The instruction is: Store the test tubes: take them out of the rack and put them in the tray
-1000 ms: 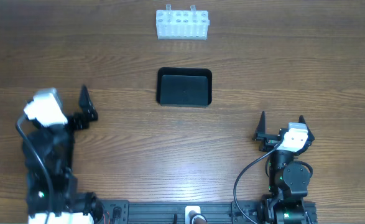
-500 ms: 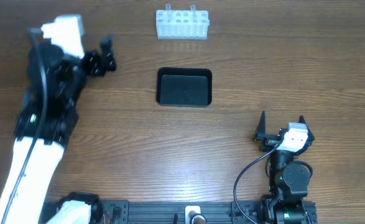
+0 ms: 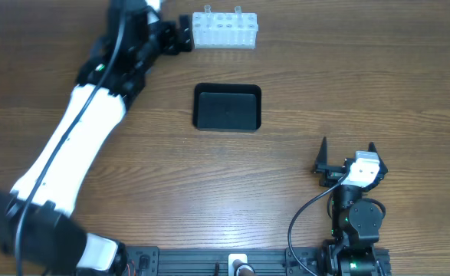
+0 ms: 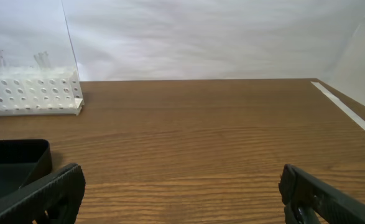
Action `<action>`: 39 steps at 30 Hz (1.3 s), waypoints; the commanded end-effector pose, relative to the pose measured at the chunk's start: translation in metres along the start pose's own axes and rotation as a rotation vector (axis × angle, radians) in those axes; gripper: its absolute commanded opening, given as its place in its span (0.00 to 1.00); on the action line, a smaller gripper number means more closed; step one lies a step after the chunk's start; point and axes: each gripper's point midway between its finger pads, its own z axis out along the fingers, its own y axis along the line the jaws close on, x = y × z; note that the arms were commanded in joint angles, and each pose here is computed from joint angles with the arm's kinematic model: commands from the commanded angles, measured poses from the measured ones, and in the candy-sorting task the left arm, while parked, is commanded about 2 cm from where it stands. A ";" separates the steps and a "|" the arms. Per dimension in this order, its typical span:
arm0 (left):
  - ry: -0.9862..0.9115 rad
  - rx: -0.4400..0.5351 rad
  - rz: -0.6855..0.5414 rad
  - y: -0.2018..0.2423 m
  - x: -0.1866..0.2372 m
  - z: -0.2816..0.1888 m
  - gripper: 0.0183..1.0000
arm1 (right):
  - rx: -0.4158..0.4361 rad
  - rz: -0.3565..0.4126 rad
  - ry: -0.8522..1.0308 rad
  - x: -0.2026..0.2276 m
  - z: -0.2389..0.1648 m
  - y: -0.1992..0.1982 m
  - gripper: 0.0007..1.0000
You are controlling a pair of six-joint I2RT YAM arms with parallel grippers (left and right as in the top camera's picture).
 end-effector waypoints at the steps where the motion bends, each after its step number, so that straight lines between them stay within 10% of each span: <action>1: 0.005 0.015 0.008 -0.028 -0.007 0.032 1.00 | 0.000 0.002 0.000 0.002 0.000 0.000 0.99; 39: 0.206 -0.132 0.003 -0.016 0.068 0.174 1.00 | 0.000 0.002 0.000 0.002 0.000 0.000 0.99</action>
